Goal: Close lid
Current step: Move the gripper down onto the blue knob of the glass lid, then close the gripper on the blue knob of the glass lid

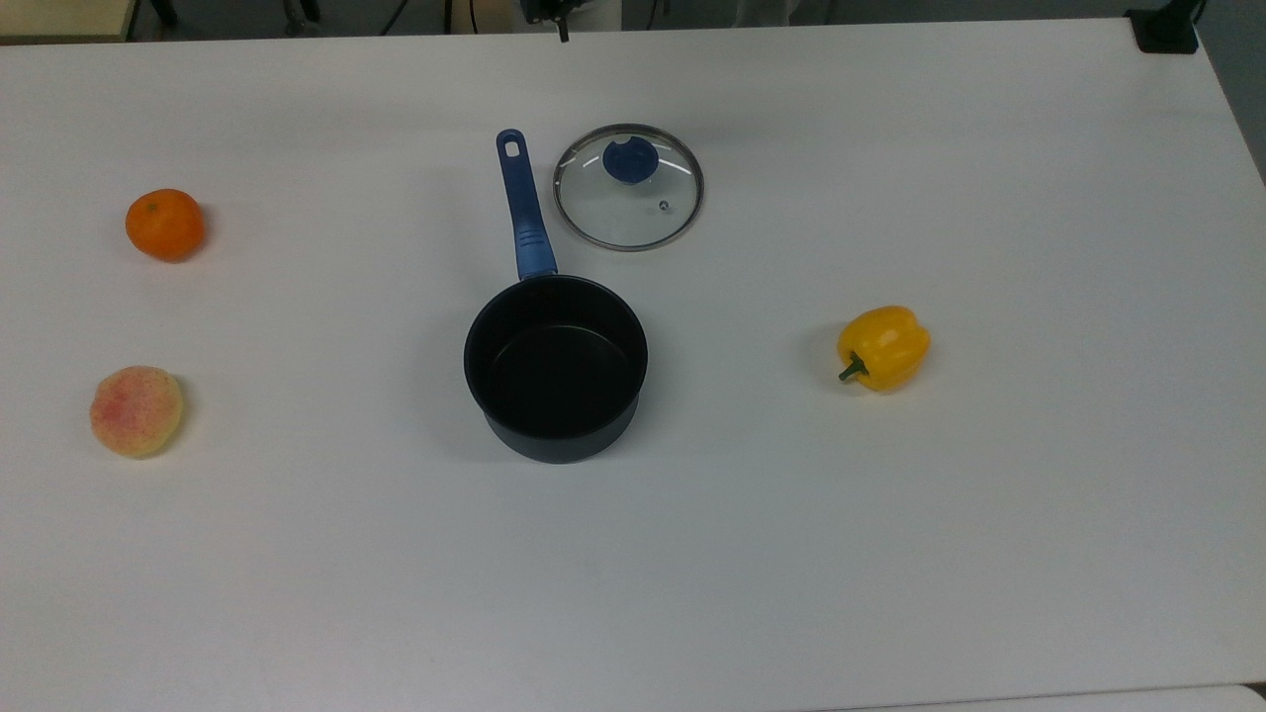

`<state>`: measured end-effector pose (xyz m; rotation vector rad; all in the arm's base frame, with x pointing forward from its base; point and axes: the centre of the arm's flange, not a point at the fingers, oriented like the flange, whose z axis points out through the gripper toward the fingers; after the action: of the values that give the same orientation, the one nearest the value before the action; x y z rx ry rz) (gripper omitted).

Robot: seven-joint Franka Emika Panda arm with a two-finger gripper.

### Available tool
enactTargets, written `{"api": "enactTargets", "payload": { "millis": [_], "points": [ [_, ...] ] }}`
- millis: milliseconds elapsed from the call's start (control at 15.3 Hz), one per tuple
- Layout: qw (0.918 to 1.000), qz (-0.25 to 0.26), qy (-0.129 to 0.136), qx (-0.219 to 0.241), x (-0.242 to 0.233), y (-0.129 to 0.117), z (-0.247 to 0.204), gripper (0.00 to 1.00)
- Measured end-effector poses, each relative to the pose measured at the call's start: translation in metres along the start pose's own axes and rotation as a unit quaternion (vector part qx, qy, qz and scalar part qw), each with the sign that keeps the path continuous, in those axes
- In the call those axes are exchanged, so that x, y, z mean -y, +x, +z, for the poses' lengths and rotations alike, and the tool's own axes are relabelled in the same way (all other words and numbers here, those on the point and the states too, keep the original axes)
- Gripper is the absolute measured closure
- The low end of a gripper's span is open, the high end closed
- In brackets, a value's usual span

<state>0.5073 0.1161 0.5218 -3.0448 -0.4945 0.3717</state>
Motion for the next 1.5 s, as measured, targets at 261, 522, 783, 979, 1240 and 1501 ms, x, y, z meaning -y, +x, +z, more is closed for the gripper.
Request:
{"api": "enactTargets", "payload": {
  "millis": [261,522,783,979,1240,1501],
  "points": [
    [0.9995,0.031,-0.001,0.011,0.004,-0.004,0.033,0.00],
    [0.9985,0.048,-0.006,-0.025,0.006,-0.006,0.068,0.00],
    [0.9961,0.048,-0.011,-0.073,0.003,0.002,0.105,0.00],
    [0.9943,0.045,-0.014,-0.096,0.006,0.004,0.131,0.00],
    [0.9925,0.040,-0.016,-0.114,0.009,0.008,0.159,0.00],
    [0.9912,0.041,-0.016,-0.125,0.007,0.017,0.175,0.00]
  ]
}}
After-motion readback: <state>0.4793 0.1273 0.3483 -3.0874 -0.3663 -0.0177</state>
